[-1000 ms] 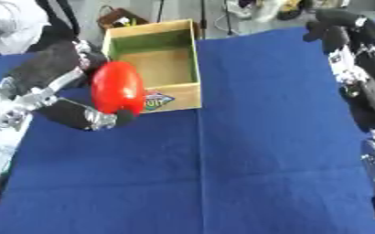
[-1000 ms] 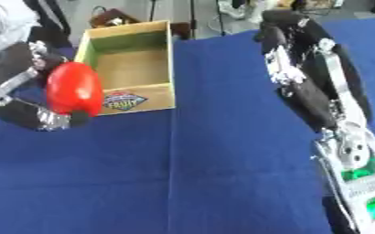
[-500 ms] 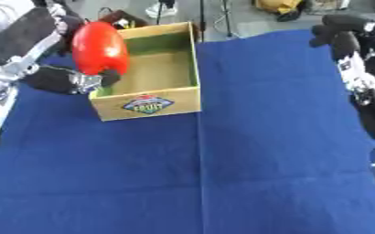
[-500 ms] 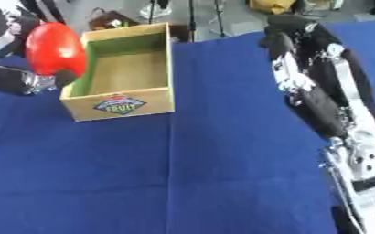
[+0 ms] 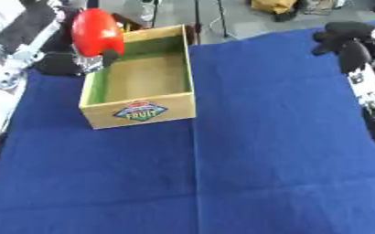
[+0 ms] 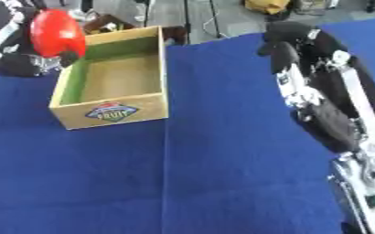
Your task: Pick up objects on the table and place them in the box.
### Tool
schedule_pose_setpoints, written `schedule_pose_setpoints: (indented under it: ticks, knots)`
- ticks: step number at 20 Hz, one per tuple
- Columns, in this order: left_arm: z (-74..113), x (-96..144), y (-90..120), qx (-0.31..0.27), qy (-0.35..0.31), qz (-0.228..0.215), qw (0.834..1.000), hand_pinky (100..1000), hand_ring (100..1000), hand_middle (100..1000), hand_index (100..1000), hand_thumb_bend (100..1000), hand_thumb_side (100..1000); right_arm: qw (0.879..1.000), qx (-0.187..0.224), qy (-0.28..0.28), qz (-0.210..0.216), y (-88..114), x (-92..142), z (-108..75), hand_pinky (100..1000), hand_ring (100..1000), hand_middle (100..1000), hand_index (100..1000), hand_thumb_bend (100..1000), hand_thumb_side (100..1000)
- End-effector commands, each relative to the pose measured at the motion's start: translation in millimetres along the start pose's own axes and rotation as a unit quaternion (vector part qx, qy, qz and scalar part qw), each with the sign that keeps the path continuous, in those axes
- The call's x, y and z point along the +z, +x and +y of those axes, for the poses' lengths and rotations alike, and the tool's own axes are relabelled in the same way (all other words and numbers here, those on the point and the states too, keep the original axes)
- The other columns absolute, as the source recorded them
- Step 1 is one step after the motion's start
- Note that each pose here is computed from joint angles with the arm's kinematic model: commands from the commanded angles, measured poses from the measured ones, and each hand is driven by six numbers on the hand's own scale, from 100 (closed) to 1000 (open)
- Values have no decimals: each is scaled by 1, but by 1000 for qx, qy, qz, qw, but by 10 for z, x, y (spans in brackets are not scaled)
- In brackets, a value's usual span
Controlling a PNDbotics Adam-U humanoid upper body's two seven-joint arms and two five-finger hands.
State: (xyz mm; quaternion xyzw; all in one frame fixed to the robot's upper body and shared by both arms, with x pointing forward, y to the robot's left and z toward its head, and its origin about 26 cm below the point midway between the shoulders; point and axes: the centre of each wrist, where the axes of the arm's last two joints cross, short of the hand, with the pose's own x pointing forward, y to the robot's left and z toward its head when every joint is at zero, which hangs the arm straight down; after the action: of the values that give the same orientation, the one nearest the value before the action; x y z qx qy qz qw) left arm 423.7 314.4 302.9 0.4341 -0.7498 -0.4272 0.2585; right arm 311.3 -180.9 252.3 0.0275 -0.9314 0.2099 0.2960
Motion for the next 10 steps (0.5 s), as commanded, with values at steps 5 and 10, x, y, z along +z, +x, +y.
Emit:
schedule_pose_setpoints:
  ticks: [5,10]
  knots:
    - [133,-93,-294,-7,52,21,998,100,186,209,456,365,800,999,-10,19,-26,102,-80,41,974,860,596,805,100,582]
    - [114,-124,-424,-15,75,33,997,100,194,203,448,381,795,999,-18,32,-37,131,-123,80,975,860,596,805,100,582]
